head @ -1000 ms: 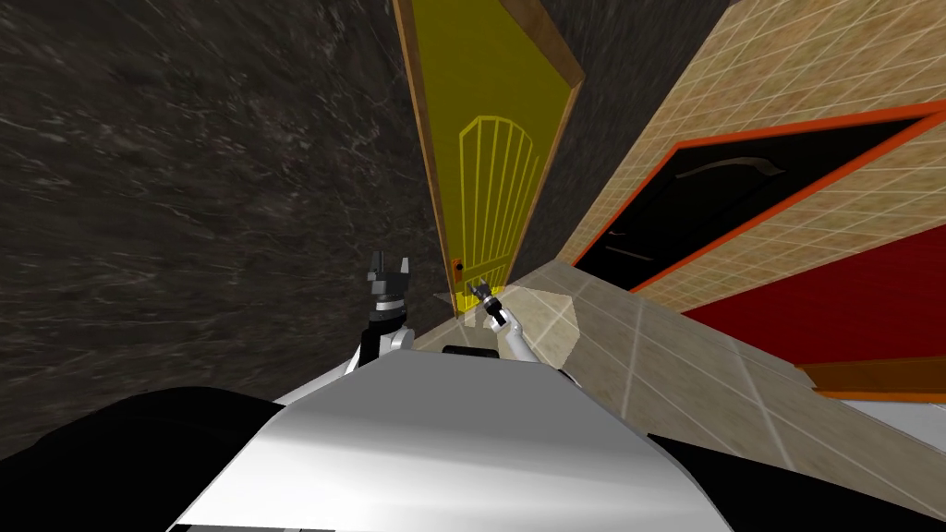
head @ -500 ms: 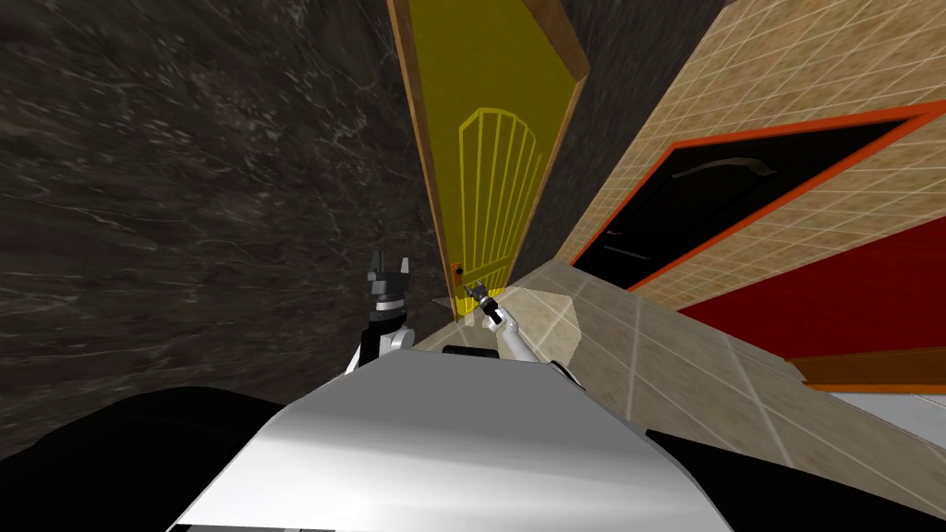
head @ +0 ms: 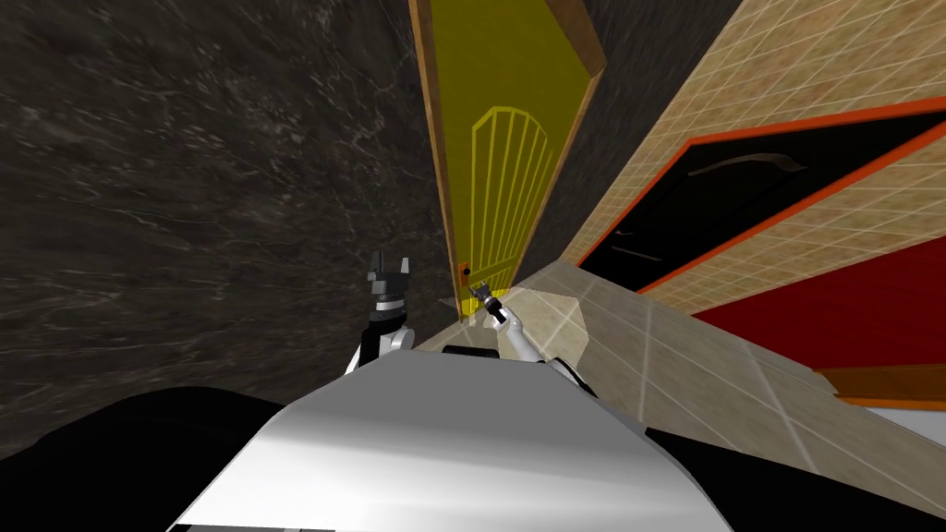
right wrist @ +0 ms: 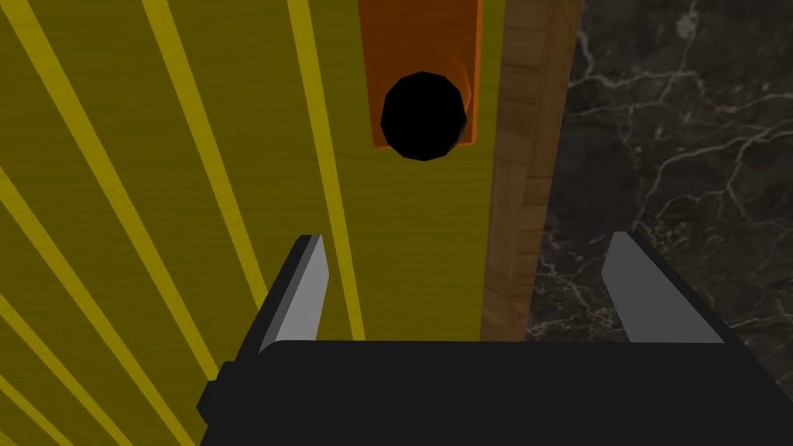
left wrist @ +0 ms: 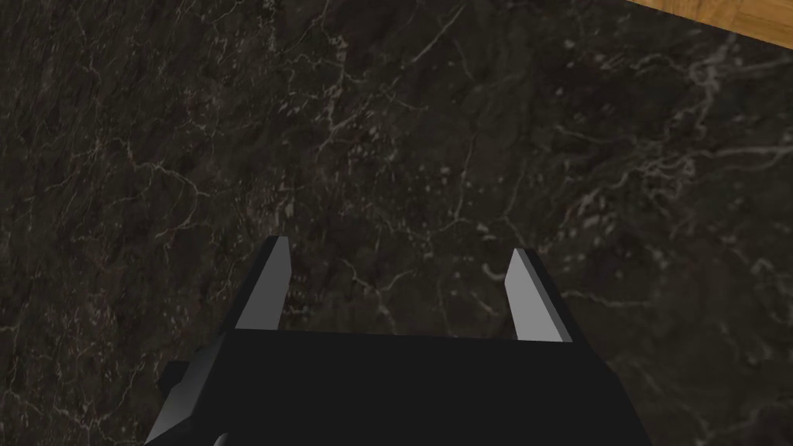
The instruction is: Pull the door open
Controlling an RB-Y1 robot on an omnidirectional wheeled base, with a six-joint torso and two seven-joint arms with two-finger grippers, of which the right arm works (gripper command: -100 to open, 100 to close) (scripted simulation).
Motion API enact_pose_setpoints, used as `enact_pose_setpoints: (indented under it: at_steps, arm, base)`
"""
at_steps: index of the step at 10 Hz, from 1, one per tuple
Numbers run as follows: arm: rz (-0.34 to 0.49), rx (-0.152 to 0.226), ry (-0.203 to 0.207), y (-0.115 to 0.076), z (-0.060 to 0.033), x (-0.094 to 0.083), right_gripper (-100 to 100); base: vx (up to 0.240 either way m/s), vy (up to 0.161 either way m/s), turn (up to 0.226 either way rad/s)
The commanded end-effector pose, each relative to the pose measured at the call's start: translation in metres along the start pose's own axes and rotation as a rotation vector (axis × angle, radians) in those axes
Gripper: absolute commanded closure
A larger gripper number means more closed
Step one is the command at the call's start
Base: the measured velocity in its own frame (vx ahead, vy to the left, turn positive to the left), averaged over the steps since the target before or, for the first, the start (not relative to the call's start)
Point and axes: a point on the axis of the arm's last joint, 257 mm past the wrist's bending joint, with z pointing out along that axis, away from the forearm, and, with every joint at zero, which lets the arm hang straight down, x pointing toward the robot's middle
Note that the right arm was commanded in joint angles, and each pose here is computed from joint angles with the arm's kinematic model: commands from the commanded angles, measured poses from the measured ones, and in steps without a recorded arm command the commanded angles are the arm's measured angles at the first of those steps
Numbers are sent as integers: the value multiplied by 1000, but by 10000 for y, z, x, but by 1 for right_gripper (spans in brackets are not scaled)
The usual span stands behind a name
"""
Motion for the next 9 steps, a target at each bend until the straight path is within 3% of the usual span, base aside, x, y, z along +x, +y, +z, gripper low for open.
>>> enact_pose_setpoints:
  at_steps: [1,5,7,9]
  arm:
    - [2,9,1,-147,-64,2,-100]
    - [3,46,3,-678,-270,10,-100]
    - [4,51,3,-751,-300,6,-100]
    - [4,71,1,-1011,-410,-20,-100]
  base:
    - [-8,142,76]
    - [71,161,96]
    - [88,92,41]
    - [111,103,71]
